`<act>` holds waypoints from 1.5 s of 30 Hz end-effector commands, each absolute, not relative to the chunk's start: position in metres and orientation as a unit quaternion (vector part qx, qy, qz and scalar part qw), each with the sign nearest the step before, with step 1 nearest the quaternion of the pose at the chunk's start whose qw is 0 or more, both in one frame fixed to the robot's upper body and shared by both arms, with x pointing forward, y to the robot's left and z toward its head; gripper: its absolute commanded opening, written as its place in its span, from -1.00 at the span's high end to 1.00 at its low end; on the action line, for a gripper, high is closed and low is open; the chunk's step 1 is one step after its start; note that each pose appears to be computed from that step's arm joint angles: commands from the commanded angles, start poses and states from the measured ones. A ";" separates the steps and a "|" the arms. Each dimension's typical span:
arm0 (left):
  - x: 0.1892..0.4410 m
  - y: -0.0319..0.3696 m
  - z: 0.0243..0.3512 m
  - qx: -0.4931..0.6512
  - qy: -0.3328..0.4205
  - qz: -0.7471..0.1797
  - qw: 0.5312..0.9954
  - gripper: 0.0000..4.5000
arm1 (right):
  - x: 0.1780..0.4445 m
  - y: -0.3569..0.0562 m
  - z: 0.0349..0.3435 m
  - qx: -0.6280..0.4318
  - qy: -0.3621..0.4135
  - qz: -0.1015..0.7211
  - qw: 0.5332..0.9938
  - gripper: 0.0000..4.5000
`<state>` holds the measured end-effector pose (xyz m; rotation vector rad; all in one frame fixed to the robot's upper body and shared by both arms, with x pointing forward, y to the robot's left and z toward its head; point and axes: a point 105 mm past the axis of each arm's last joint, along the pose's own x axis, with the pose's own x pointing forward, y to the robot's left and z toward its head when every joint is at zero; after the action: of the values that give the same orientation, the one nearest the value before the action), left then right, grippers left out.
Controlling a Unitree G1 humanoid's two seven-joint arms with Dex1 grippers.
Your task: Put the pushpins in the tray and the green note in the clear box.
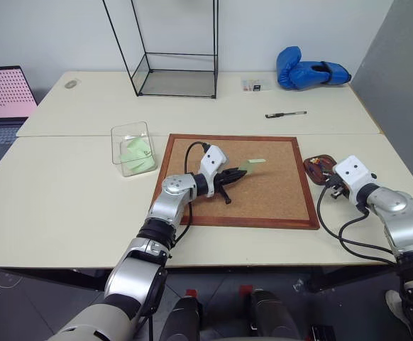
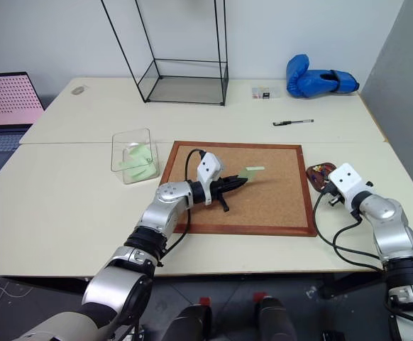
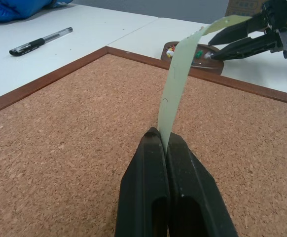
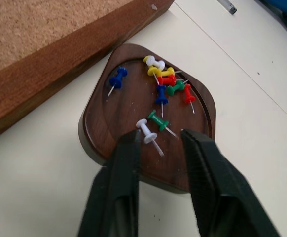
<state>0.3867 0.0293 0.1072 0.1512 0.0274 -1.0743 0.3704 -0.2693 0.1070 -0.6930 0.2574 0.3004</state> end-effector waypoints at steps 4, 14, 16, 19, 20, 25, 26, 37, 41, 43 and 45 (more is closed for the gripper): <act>0.388 0.028 0.122 0.078 -0.013 -0.510 0.856 1.00 | 0.372 -0.266 0.132 -0.321 0.088 0.141 0.932 -0.28; 0.404 0.073 0.172 0.123 -0.050 -0.427 0.894 1.00 | 0.353 -0.209 0.173 -0.270 0.021 0.274 0.923 -0.70; 0.406 0.098 0.179 0.137 -0.040 -0.391 0.909 1.00 | 0.344 -0.177 0.185 -0.238 -0.011 0.339 0.910 -0.70; 0.408 0.141 0.186 0.176 -0.023 -0.321 0.930 1.00 | 0.333 -0.139 0.198 -0.207 -0.033 0.407 0.889 -0.70; 0.408 0.153 0.188 0.186 -0.019 -0.300 0.936 1.00 | 0.332 -0.132 0.199 -0.205 -0.036 0.420 0.883 -0.70; 0.407 0.214 0.202 0.219 0.000 -0.188 0.957 1.00 | 0.325 -0.090 0.213 -0.183 -0.061 0.486 0.852 -0.70; 0.408 0.223 0.204 0.218 0.002 -0.169 0.961 1.00 | 0.323 -0.084 0.214 -0.178 -0.062 0.498 0.847 -0.70; 0.421 0.284 0.202 0.235 0.035 -0.028 0.971 1.00 | 0.321 -0.045 0.212 -0.179 -0.069 0.544 0.816 -0.70; 0.425 0.283 0.191 0.225 0.046 -0.025 0.973 1.00 | 0.319 -0.044 0.211 -0.184 -0.067 0.546 0.814 -0.70; 0.426 0.282 0.189 0.212 0.049 -0.024 0.976 0.92 | 0.319 -0.043 0.211 -0.184 -0.068 0.546 0.814 -0.72; 0.427 0.279 0.188 0.200 0.048 -0.027 0.978 0.77 | 0.318 -0.043 0.211 -0.185 -0.068 0.546 0.814 -0.74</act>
<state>0.4245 0.2800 0.1685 0.4123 0.1592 -0.0679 0.3220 -0.0457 0.1960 -0.3762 -0.0827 1.1606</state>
